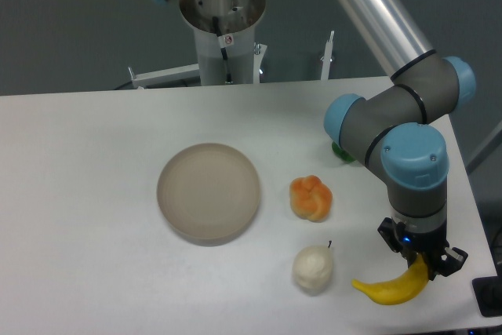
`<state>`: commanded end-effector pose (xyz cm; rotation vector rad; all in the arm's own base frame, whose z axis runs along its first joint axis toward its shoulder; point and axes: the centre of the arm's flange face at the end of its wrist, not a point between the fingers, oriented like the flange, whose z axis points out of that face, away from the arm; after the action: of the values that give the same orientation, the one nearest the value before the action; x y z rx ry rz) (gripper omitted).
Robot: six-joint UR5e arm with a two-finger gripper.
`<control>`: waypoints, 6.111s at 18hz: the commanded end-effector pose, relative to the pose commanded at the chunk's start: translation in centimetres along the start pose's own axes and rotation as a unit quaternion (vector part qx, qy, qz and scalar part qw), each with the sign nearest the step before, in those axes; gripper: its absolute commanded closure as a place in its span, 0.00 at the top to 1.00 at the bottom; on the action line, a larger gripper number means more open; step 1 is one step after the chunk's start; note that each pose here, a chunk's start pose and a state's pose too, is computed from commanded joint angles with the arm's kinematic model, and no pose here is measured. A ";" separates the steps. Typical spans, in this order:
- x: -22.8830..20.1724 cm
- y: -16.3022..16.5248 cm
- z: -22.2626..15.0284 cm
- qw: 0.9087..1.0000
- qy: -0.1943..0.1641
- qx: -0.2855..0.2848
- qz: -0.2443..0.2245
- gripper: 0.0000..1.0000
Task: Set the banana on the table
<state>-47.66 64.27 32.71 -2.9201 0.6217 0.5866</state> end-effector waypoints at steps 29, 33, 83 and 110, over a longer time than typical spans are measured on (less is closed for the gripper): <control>5.6 11.1 -9.3 0.995 0.066 -0.034 0.068 0.25; 7.7 12.4 -8.8 0.993 0.087 -0.038 0.071 0.25; 5.9 9.6 11.8 0.987 0.129 0.001 -0.092 0.26; 3.7 9.5 9.3 0.992 0.103 0.014 -0.075 1.00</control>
<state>-51.72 55.84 22.61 -2.9902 0.4200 0.2600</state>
